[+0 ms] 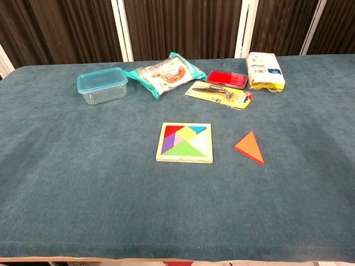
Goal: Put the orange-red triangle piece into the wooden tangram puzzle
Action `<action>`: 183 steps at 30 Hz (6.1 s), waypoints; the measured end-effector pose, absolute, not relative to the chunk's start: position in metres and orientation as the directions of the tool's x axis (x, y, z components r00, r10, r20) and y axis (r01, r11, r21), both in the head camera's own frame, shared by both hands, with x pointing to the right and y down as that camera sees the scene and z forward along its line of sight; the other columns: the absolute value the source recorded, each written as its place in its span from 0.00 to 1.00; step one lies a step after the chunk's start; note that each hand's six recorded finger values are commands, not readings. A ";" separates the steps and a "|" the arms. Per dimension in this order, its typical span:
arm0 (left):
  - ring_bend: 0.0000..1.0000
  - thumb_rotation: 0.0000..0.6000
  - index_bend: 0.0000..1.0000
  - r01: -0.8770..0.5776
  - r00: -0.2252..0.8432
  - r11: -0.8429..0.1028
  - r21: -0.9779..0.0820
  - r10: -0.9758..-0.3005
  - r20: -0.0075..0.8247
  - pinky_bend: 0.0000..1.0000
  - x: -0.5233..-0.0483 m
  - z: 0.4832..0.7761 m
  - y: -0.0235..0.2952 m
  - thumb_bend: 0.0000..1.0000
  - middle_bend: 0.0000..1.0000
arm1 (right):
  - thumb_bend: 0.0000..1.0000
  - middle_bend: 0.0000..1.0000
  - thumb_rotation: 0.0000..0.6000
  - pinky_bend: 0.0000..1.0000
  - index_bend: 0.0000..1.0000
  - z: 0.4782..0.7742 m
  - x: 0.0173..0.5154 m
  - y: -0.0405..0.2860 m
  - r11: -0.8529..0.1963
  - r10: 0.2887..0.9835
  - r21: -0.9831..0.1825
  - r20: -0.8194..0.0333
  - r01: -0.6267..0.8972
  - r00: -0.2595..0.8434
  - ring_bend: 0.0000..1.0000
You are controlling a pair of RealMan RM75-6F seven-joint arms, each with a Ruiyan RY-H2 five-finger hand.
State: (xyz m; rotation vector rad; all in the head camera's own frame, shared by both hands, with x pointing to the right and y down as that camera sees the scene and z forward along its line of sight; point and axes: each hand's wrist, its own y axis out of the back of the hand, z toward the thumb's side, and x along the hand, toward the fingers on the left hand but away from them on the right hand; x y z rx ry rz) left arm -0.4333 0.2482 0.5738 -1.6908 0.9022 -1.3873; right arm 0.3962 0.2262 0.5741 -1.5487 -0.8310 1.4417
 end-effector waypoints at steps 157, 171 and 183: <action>0.00 1.00 0.00 -0.109 0.154 -0.469 -0.876 -0.879 0.452 0.06 -0.444 0.566 0.245 0.45 0.00 | 0.46 0.11 1.00 0.00 0.55 0.736 0.080 0.141 -0.052 0.663 -0.746 -0.523 -0.664 0.535 0.00; 0.00 1.00 0.00 -0.111 0.158 -0.468 -0.877 -0.879 0.449 0.06 -0.445 0.565 0.246 0.45 0.00 | 0.46 0.11 1.00 0.00 0.54 0.736 0.076 0.139 -0.055 0.667 -0.751 -0.518 -0.658 0.535 0.00; 0.00 1.00 0.00 -0.113 0.156 -0.468 -0.877 -0.880 0.449 0.06 -0.445 0.565 0.245 0.46 0.00 | 0.46 0.11 1.00 0.00 0.44 0.738 0.076 0.138 -0.063 0.670 -0.744 -0.525 -0.665 0.525 0.00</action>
